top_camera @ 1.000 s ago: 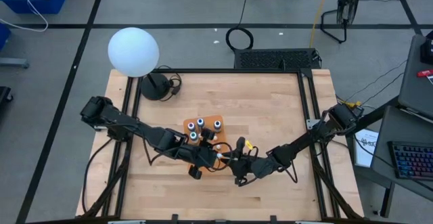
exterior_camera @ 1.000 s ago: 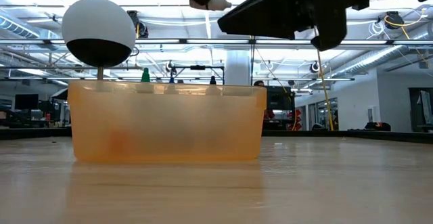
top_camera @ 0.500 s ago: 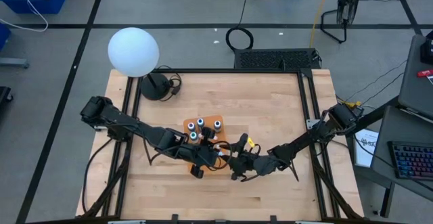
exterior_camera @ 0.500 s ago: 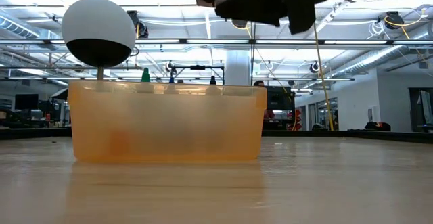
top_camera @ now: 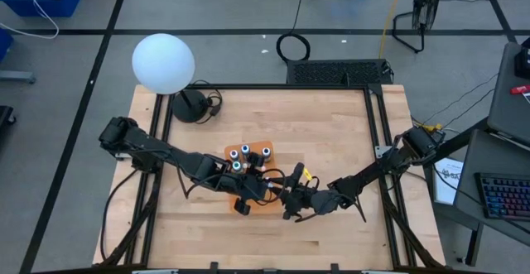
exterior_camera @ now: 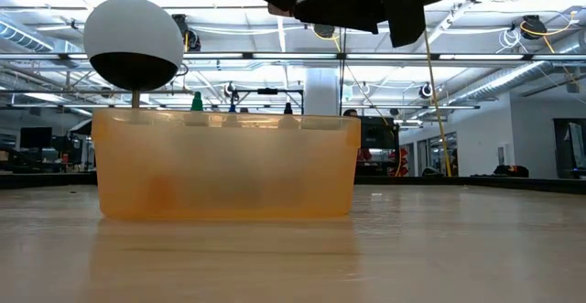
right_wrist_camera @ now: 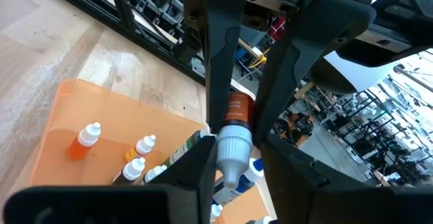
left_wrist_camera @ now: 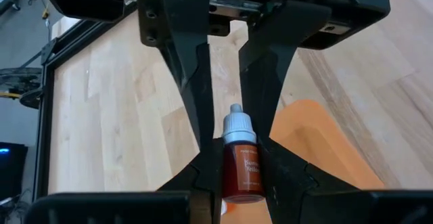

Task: Pick & Place food coloring
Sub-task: Put the small orange food coloring bottle into the orange bin

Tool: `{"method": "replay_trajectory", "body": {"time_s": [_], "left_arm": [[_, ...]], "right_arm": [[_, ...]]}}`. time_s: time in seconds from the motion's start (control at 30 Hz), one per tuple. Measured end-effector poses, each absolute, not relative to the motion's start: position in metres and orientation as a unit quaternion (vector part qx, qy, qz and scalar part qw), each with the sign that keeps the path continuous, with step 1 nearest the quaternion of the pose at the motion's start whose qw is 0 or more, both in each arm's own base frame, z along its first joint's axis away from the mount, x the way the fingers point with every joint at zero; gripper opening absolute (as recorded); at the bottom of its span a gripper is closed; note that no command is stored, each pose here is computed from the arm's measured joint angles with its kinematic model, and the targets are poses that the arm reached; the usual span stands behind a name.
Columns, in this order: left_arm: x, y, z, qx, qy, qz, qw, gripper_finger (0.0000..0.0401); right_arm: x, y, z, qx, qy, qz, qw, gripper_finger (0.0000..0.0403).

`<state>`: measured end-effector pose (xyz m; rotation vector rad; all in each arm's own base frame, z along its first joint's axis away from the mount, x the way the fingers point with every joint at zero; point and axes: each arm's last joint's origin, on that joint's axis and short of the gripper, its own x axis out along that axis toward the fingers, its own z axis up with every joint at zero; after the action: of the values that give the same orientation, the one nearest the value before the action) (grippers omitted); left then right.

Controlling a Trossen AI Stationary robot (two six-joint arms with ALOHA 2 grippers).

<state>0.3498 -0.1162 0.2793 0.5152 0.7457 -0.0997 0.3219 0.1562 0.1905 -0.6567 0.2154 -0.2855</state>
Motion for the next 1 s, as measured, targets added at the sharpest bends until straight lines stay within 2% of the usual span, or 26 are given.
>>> {"method": "replay_trajectory", "body": {"time_s": [0.23, 0.47, 0.63, 0.9, 1.0], "left_arm": [[0.3501, -0.1162, 0.2797, 0.246, 0.358, -0.044, 0.900, 0.0083], [0.3503, -0.1164, 0.2799, 0.244, 0.357, -0.044, 0.901, 0.0083], [0.3497, -0.1165, 0.2794, 0.186, 0.363, -0.025, 0.913, 0.0083], [0.3501, -0.1166, 0.2799, 0.195, 0.359, -0.029, 0.912, 0.0084], [0.3502, -0.1166, 0.2800, 0.191, 0.359, -0.027, 0.913, 0.0098]], "right_arm": [[0.3215, 0.1559, 0.1898, -0.323, 0.108, -0.144, 0.929, 0.0042], [0.3213, 0.1563, 0.1900, -0.336, 0.109, -0.141, 0.925, 0.0041], [0.3215, 0.1566, 0.1898, -0.337, 0.108, -0.134, 0.926, 0.0041], [0.3214, 0.1567, 0.1899, -0.336, 0.108, -0.135, 0.926, 0.0041], [0.3214, 0.1567, 0.1898, -0.336, 0.108, -0.134, 0.926, 0.0041]]}}
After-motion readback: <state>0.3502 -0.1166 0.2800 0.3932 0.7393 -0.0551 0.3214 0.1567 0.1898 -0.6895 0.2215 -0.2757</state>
